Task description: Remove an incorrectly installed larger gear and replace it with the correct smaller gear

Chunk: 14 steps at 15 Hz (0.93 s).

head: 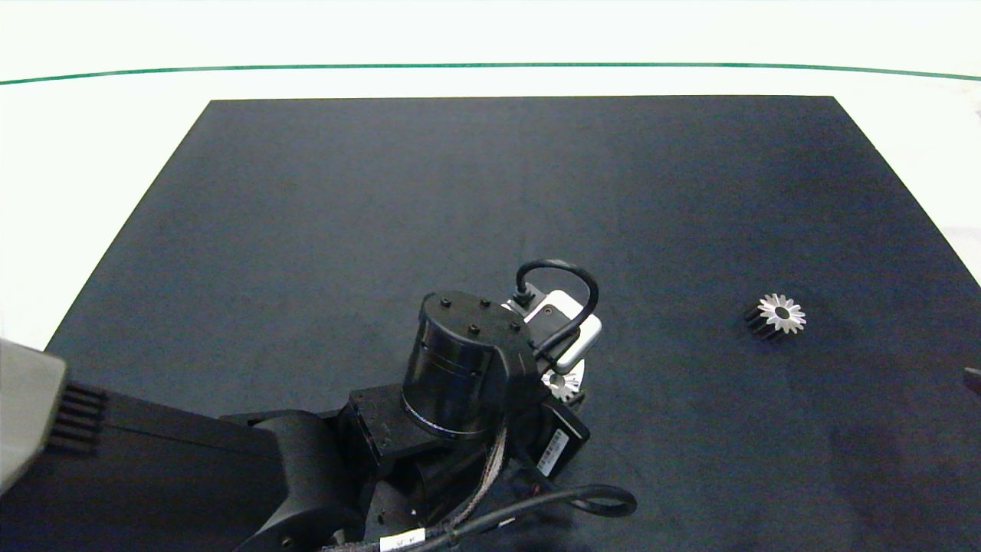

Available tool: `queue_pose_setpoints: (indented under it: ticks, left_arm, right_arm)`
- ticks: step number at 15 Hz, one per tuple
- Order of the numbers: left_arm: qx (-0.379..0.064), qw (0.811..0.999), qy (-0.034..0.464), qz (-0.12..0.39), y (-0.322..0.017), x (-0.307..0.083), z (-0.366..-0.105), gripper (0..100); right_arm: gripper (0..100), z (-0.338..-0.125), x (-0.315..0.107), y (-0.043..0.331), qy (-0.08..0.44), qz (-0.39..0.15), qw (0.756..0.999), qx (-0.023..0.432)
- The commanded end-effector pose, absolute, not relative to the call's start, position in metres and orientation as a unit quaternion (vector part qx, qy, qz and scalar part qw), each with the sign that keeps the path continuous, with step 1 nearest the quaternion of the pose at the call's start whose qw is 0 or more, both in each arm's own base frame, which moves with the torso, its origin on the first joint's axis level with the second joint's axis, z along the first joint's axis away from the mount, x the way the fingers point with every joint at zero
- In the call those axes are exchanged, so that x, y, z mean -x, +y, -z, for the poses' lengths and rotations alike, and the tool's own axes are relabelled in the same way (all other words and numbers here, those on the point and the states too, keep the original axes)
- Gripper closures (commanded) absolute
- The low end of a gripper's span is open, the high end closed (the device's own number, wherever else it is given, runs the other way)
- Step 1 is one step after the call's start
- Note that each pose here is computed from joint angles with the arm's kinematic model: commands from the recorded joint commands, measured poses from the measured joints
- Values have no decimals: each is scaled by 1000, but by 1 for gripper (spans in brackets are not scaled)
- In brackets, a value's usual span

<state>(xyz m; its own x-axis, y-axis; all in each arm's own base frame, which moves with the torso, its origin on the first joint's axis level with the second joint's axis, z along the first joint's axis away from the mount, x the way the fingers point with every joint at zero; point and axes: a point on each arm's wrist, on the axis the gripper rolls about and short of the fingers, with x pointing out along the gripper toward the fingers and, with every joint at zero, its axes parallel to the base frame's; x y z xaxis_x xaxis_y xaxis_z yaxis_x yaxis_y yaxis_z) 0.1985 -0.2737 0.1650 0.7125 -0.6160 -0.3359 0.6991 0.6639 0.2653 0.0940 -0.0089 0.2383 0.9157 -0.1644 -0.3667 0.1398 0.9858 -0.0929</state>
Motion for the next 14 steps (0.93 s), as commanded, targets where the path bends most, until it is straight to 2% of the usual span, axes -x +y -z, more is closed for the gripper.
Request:
queue_pose_setpoints:
  ticks: [1, 14]
  left_arm:
    - [-191, 907, 106, 361, -272, -199, -163, 81]
    - [-187, 912, 92, 354, -266, -201, -163, 81]
  right_arm:
    - [0, -237, -95, -9, 193, 78, 978, 33]
    - [0, -238, -95, -9, 192, 76, 978, 33]
